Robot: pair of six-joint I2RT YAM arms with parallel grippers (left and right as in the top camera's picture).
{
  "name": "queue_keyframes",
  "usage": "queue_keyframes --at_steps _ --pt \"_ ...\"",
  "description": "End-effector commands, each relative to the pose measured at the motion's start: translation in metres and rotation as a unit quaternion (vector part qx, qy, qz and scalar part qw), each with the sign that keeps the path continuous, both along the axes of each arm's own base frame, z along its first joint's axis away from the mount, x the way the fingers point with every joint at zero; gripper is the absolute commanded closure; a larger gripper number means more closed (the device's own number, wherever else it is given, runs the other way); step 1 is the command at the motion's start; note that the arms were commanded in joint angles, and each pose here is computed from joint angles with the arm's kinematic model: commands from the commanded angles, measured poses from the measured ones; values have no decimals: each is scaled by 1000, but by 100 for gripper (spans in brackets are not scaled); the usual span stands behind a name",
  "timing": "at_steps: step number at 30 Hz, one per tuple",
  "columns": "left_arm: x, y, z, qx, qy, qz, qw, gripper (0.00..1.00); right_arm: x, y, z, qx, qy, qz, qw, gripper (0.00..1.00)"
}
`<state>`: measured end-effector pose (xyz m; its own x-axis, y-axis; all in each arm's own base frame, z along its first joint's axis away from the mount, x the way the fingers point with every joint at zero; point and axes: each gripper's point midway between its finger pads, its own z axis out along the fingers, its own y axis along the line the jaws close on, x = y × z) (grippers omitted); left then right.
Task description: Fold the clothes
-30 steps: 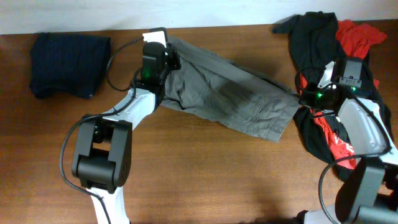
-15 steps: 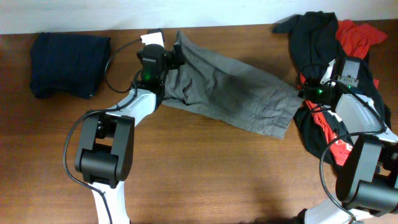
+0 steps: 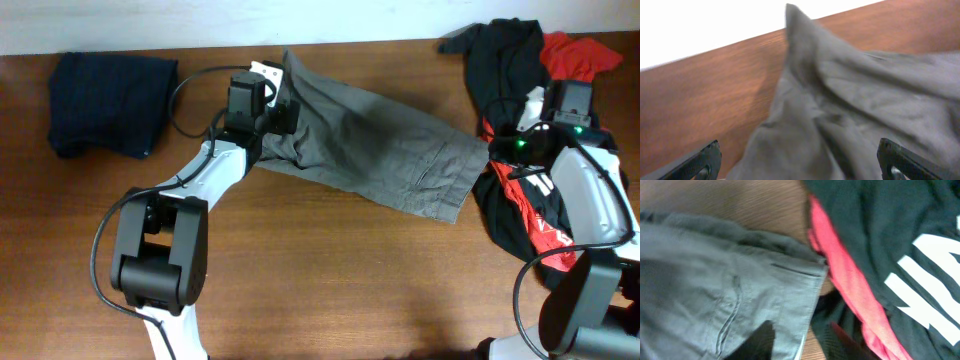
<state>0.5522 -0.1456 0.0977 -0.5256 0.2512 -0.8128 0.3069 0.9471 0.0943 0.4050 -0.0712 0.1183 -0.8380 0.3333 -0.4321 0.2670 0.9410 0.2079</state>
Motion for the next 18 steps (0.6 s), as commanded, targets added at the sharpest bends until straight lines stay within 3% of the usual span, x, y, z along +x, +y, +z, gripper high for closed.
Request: queue_keyframes --at_steps 1,8,10,12,14,15,18 --pt "-4 -18 20 31 -27 -89 995 1 9 29 8 -17 -13 53 998 84" --pt "-5 -16 -1 63 -16 -108 992 11 16 57 7 -42 -19 85 995 85" --pt "-5 -15 -13 72 -8 -113 991 22 16 60 5 -41 -16 89 995 85" --pt "-6 -15 -32 74 10 -115 991 42 15 66 4 -41 -14 96 994 85" --pt "-8 -15 -47 76 24 -116 990 69 15 68 4 -40 -15 99 994 85" --pt "-10 -14 -55 77 34 -116 990 90 15 69 4 -39 -15 100 994 85" --pt "-15 -12 -67 80 53 -115 989 99 15 69 4 -39 -15 99 994 85"
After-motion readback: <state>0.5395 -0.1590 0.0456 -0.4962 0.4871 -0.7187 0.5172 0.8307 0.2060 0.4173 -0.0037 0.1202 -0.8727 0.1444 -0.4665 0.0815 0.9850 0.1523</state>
